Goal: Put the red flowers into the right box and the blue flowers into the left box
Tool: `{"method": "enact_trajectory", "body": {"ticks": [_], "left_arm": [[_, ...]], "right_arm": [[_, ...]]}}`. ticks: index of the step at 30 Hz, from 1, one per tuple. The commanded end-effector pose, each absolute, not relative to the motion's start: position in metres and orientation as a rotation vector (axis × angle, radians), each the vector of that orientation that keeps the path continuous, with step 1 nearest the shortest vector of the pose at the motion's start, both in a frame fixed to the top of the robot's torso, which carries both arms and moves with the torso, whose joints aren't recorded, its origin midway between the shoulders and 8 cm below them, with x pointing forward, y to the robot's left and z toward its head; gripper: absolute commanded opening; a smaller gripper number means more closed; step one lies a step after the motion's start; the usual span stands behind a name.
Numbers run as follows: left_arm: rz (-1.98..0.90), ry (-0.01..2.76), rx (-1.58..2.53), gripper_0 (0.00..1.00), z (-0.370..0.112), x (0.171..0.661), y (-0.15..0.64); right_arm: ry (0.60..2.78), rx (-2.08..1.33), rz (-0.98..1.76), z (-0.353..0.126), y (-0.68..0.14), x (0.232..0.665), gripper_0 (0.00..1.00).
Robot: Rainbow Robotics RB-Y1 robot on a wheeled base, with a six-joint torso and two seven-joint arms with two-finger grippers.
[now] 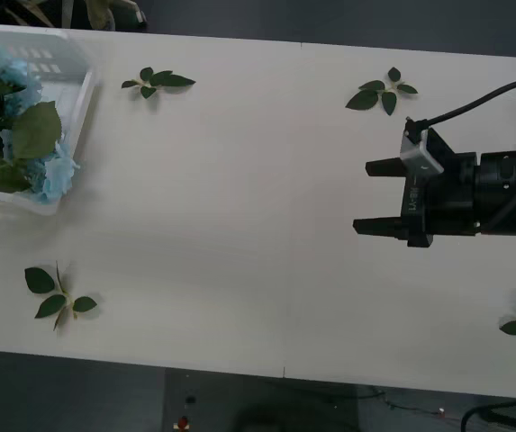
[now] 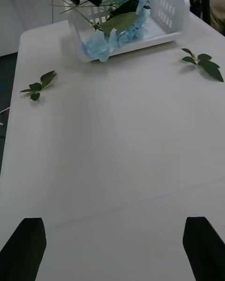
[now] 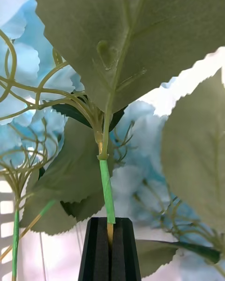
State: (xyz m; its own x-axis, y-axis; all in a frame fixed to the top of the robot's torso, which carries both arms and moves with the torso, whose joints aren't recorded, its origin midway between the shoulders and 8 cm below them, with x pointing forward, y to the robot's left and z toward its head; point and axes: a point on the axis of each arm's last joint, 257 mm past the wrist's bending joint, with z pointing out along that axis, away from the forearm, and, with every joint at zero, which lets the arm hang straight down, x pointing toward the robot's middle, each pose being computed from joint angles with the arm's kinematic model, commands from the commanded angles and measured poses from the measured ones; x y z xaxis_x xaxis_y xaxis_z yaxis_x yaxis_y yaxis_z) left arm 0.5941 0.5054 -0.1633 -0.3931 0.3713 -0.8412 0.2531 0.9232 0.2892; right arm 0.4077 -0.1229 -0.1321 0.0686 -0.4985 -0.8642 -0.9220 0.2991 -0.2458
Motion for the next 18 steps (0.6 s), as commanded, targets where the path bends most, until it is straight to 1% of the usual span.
{"method": "enact_trajectory", "body": {"ticks": [1, 2, 3, 4, 5, 6, 7, 8, 9, 11, 12, 18], "left_arm": [[0.321, 1.931, 0.561, 0.0, -0.12, 0.61, 0.521], [0.344, 1.933, 0.566, 0.0, -0.119, 0.61, 0.525], [0.363, 1.932, 0.568, 0.05, -0.118, 0.611, 0.528], [0.375, 1.928, 0.566, 0.18, -0.117, 0.611, 0.53], [0.379, 1.924, 0.563, 0.27, -0.116, 0.612, 0.53], [0.386, 1.917, 0.556, 0.46, -0.114, 0.613, 0.532], [0.388, 1.909, 0.549, 0.59, -0.112, 0.614, 0.532], [0.391, 1.906, 0.547, 0.64, -0.111, 0.614, 0.533], [0.387, 1.9, 0.54, 0.75, -0.109, 0.615, 0.532], [0.378, 1.893, 0.536, 0.81, -0.106, 0.616, 0.531], [0.37, 1.89, 0.531, 0.83, -0.105, 0.616, 0.53], [0.213, 1.855, 0.536, 0.84, -0.082, 0.611, 0.505]], "right_arm": [[1.497, -1.453, 0.469, -0.129, -0.1, 0.407, 0.86], [1.482, -1.471, 0.463, -0.129, -0.093, 0.407, 0.86], [1.473, -1.479, 0.465, -0.129, -0.086, 0.407, 0.86], [1.468, -1.488, 0.467, -0.13, -0.08, 0.407, 0.86], [1.465, -1.492, 0.471, -0.131, -0.077, 0.407, 0.86], [1.456, -1.495, 0.475, -0.131, -0.069, 0.407, 0.86], [1.451, -1.499, 0.476, -0.133, -0.062, 0.406, 0.86], [1.451, -1.499, 0.478, -0.134, -0.059, 0.406, 0.86], [1.447, -1.497, 0.48, -0.134, -0.053, 0.407, 0.86], [1.44, -1.494, 0.478, -0.135, -0.047, 0.408, 0.86], [1.437, -1.499, 0.477, -0.135, -0.044, 0.407, 0.86], [1.418, -1.532, 0.471, -0.137, -0.033, 0.405, 0.86]]}}
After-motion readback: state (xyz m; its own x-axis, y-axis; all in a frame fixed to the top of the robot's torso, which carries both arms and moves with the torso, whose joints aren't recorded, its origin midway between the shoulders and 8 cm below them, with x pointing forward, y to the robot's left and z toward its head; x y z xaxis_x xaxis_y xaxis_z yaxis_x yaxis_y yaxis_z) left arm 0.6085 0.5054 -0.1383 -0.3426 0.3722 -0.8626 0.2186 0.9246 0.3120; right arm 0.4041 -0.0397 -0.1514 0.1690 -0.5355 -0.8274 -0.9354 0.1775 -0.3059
